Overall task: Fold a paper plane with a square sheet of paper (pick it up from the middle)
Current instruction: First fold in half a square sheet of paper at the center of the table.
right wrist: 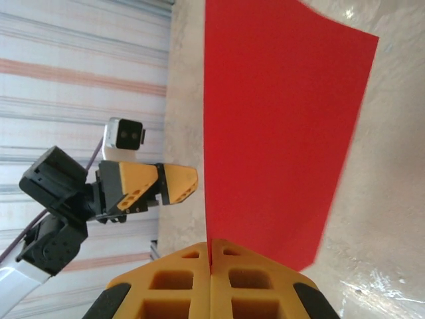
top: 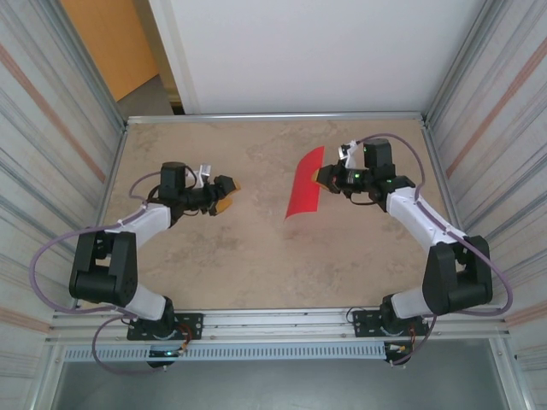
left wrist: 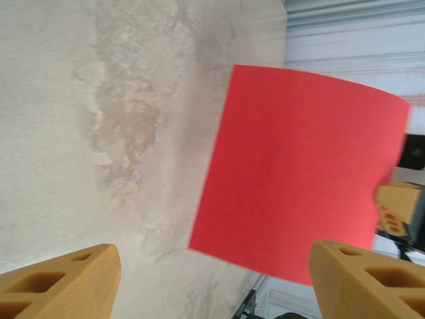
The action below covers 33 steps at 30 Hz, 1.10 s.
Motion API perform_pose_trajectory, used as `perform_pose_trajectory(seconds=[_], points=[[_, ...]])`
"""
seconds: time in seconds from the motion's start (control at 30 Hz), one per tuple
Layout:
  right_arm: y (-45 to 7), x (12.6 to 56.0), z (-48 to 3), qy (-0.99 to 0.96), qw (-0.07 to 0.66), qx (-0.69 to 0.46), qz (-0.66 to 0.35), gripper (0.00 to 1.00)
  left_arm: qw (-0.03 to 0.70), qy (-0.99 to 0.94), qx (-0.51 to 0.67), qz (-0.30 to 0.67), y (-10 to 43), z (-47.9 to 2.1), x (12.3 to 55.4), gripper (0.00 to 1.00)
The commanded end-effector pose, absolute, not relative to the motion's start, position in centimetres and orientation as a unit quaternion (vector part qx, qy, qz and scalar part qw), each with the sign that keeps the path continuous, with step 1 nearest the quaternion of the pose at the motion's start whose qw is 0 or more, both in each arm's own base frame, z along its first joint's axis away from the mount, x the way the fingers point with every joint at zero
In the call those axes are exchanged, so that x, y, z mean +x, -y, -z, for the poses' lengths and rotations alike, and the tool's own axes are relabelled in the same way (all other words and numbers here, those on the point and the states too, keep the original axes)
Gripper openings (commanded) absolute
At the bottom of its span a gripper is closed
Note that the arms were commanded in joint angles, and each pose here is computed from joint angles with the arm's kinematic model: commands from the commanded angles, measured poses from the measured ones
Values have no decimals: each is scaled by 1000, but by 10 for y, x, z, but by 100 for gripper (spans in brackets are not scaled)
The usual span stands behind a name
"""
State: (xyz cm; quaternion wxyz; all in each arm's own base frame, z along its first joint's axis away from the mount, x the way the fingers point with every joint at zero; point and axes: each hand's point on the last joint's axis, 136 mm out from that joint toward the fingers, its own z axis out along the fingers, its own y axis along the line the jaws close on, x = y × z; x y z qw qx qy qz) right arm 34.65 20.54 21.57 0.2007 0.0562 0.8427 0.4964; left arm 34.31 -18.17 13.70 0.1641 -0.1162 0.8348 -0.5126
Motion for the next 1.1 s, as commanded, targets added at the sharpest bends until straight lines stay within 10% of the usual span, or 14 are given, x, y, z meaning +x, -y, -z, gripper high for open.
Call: perform_pose_trajectory(seconds=[0.0,0.4,1.07], points=[[-203,337,-226,-861,201,38,-466,1,178,-840,-104,501,178,-137,338,80],[-305,336,-152,-866,89,0,-493,1,167,-850,-111,488,176,-115,324,99],[-307,340,-61,-864,24,43,-501,3,102,-906,-38,409,248,-73,309,81]])
